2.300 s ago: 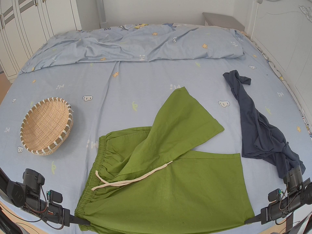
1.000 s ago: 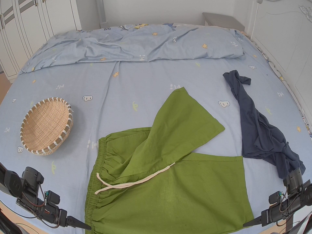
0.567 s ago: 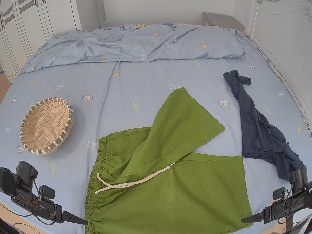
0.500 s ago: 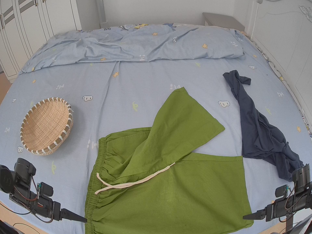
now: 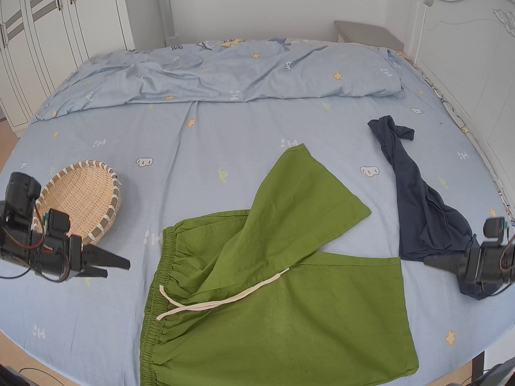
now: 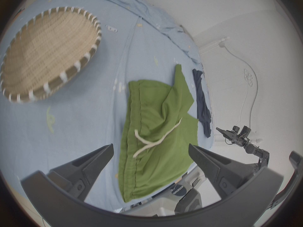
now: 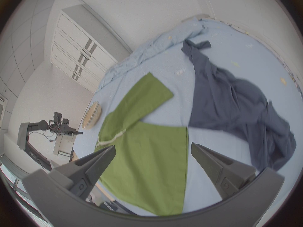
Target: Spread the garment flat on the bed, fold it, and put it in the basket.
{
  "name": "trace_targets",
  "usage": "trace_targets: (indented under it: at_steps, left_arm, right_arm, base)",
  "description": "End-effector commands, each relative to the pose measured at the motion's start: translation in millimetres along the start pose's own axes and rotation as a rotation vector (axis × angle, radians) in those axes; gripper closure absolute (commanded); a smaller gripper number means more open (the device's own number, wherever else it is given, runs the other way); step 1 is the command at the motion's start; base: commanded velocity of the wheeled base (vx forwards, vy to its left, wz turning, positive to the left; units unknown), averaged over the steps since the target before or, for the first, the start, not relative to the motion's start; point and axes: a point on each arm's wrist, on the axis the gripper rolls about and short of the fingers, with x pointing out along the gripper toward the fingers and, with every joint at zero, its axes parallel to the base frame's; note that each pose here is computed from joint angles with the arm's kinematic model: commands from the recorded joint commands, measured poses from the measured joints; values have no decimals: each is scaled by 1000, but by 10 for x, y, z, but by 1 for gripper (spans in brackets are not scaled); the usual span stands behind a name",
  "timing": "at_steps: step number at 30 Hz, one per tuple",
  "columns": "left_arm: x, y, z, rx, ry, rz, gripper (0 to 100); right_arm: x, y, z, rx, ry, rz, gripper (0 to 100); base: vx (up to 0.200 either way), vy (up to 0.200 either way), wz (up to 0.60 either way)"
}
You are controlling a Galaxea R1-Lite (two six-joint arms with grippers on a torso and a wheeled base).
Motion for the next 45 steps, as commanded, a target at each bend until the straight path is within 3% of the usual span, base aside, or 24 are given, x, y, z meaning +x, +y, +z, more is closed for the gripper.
trace_targets:
  at_steps: [1,2,6,17,45]
  left_arm:
    - [254,52,529,-20,-5,-30,0]
    - [275,36,689,-16,-34,-37,0]
    - [329,6,828,-33,-47,-49,0]
    - [441,75,836,-50,-18,-48,0]
    - [451,73,816,-53,-10,-48,0]
  right_arm:
    - [378,-14,603,43,-6,31,0]
    - [579,-19,815,75,-6,48,0]
    - [999,-58,1130,104,2,72,0]
    - [1976,-422,1301,192,78,63,0]
    - [2168,-471,1202,243,129,69,0]
  base:
    - [0,0,0]
    - [0,0,0]
    - [0,0,0]
    - [0,0,0]
    - [0,0,0]
